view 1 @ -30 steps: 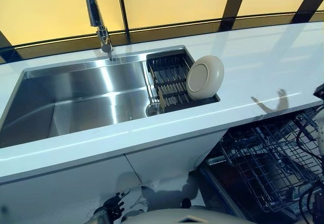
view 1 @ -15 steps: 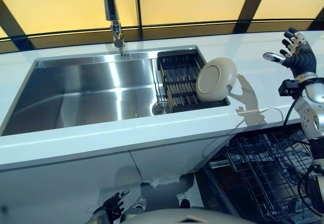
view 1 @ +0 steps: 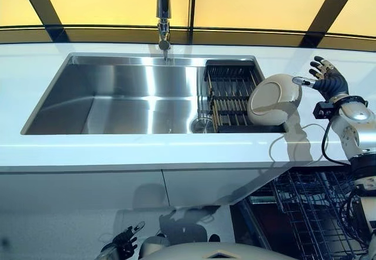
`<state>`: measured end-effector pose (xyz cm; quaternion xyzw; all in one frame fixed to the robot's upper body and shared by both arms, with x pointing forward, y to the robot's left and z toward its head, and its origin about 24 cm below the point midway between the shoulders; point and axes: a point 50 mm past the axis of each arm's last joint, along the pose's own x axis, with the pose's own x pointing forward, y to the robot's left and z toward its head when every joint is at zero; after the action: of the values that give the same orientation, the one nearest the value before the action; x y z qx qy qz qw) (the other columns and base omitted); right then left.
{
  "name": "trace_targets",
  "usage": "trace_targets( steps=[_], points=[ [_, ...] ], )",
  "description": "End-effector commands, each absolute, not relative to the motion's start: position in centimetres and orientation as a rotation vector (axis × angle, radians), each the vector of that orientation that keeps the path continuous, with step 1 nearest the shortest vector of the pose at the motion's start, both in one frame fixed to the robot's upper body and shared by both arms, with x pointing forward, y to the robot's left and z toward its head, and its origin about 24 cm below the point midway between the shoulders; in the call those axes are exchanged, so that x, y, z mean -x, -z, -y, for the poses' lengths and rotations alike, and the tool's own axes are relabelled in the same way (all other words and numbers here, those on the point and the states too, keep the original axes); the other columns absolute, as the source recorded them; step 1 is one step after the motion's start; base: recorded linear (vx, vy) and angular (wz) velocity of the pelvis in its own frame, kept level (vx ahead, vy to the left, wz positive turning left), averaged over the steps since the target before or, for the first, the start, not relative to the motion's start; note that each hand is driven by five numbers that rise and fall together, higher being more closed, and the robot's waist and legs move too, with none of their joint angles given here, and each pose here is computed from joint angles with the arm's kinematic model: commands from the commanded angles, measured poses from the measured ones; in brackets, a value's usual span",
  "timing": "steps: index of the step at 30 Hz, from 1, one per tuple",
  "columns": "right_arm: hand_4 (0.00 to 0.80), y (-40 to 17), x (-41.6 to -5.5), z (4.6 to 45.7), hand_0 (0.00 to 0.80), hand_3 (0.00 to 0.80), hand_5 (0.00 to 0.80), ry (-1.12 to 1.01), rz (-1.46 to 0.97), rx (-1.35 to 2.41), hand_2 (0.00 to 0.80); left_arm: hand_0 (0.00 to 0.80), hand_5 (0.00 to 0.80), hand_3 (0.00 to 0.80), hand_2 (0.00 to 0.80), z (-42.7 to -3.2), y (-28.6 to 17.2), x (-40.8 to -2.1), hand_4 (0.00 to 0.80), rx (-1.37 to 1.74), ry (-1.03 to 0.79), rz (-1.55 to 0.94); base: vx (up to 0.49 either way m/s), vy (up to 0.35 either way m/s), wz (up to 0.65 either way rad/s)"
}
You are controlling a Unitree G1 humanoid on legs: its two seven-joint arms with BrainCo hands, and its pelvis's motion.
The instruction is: Take plates into dishwasher
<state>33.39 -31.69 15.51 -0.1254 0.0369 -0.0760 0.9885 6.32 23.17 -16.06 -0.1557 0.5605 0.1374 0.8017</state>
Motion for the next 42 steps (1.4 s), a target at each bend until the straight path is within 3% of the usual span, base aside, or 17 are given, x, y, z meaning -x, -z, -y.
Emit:
trace_targets(
  steps=[1,13,42],
  points=[
    [0.0,-19.6,-35.2,30.7,0.0,0.0,0.0,0.14,0.044,0.28,0.0,0.0,0.0,0.0,0.0,-24.4,15.5,-7.7,0.0,0.282,-0.261,-1.162,0.0,0.0,0.0],
    [0.0,-19.4,-34.8,31.6,0.0,0.0,0.0,0.187,0.046,0.286,0.0,0.0,0.0,0.0,0.0,-24.8,15.5,-7.3,0.0,0.279,-0.266,-1.164,0.0,0.0,0.0],
    [0.0,-14.4,-34.8,29.7,0.0,0.0,0.0,0.053,-0.096,0.149,0.0,0.0,0.0,0.0,0.0,-24.3,15.5,-8.0,0.0,0.304,-0.263,-1.135,0.0,0.0,0.0]
  ],
)
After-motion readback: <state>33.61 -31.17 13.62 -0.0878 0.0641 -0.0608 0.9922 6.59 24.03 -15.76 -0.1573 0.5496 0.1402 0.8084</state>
